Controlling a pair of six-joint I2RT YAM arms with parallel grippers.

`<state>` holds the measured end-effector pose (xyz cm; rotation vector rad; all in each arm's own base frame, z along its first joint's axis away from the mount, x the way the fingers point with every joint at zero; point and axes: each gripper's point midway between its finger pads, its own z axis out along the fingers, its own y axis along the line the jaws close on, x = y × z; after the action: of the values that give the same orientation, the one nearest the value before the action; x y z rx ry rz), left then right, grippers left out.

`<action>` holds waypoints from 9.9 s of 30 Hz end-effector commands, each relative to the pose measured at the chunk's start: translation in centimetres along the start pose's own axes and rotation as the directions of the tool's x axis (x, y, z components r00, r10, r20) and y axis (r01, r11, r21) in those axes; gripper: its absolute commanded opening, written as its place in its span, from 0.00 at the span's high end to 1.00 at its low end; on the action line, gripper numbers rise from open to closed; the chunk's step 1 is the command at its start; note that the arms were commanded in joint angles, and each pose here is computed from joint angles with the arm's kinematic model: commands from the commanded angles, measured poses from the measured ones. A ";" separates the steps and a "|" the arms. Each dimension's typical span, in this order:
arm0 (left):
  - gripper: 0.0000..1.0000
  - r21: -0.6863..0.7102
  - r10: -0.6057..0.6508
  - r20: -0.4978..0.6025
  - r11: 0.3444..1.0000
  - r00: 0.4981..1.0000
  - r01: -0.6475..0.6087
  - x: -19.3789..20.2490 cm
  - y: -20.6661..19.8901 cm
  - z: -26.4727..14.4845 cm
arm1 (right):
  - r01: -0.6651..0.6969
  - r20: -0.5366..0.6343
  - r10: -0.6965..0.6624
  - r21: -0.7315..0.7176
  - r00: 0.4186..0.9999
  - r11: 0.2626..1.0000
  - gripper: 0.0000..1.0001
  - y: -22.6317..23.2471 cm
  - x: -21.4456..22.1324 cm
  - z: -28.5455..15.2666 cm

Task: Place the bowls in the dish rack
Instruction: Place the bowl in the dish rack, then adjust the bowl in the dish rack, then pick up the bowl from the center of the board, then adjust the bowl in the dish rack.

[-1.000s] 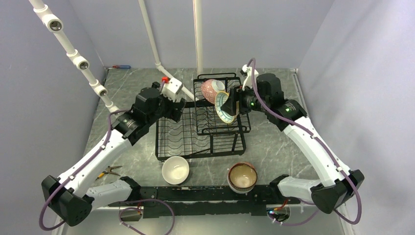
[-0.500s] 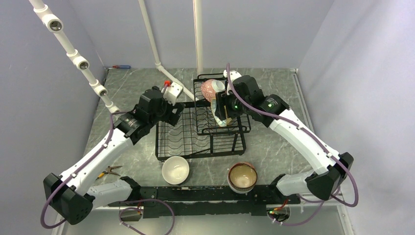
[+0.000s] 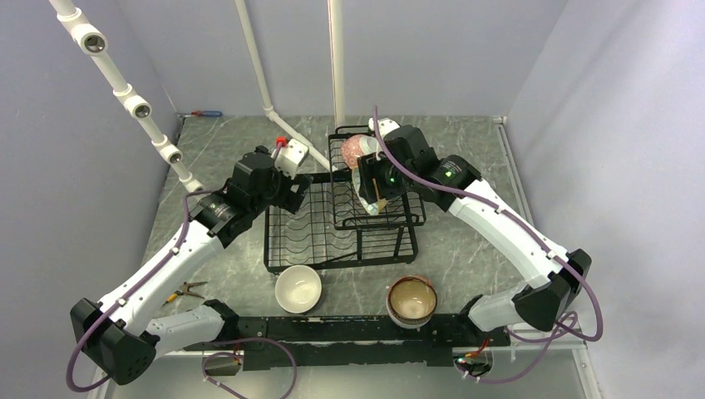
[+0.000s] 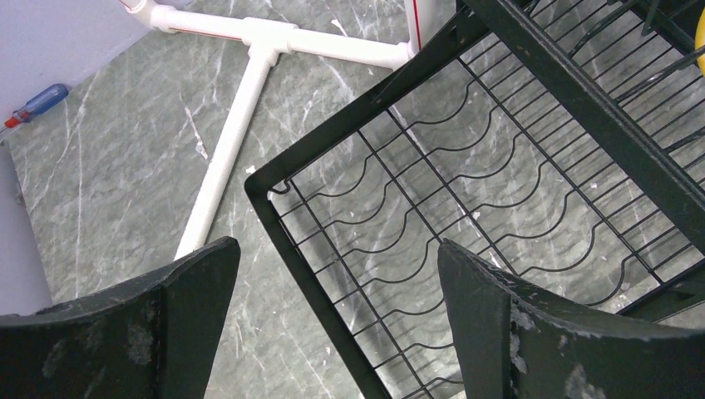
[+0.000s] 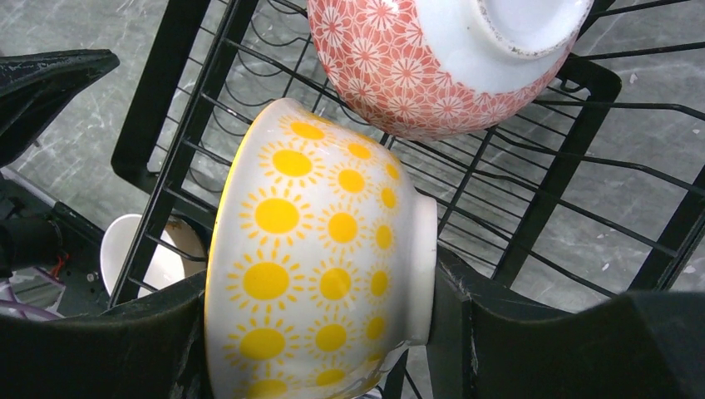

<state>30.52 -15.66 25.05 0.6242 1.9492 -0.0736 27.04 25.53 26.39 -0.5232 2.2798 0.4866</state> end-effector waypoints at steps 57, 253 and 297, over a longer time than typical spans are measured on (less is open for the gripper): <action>0.06 -0.006 -0.082 0.081 0.997 0.993 0.083 -2.4 0.3 -1.0 | 0.024 0.343 0.132 -0.416 0.930 0.909 0.01 3.0 -8.1 -5.9; 0.97 0.684 0.537 0.497 0.241 0.681 -0.689 11.8 -15.1 -7.7 | -0.049 0.477 0.130 -0.178 0.869 0.983 0.01 -6.2 -7.4 -3.5; 0.97 0.227 -0.058 0.692 0.964 0.720 -0.141 -20.8 -4.4 -11.0 | 0.360 0.641 0.133 -0.576 0.756 0.734 0.00 4.4 -9.1 -13.6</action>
<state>25.58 -25.21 38.22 0.8830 1.3987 -0.5013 24.89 24.06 40.54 -0.6252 1.4332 1.1615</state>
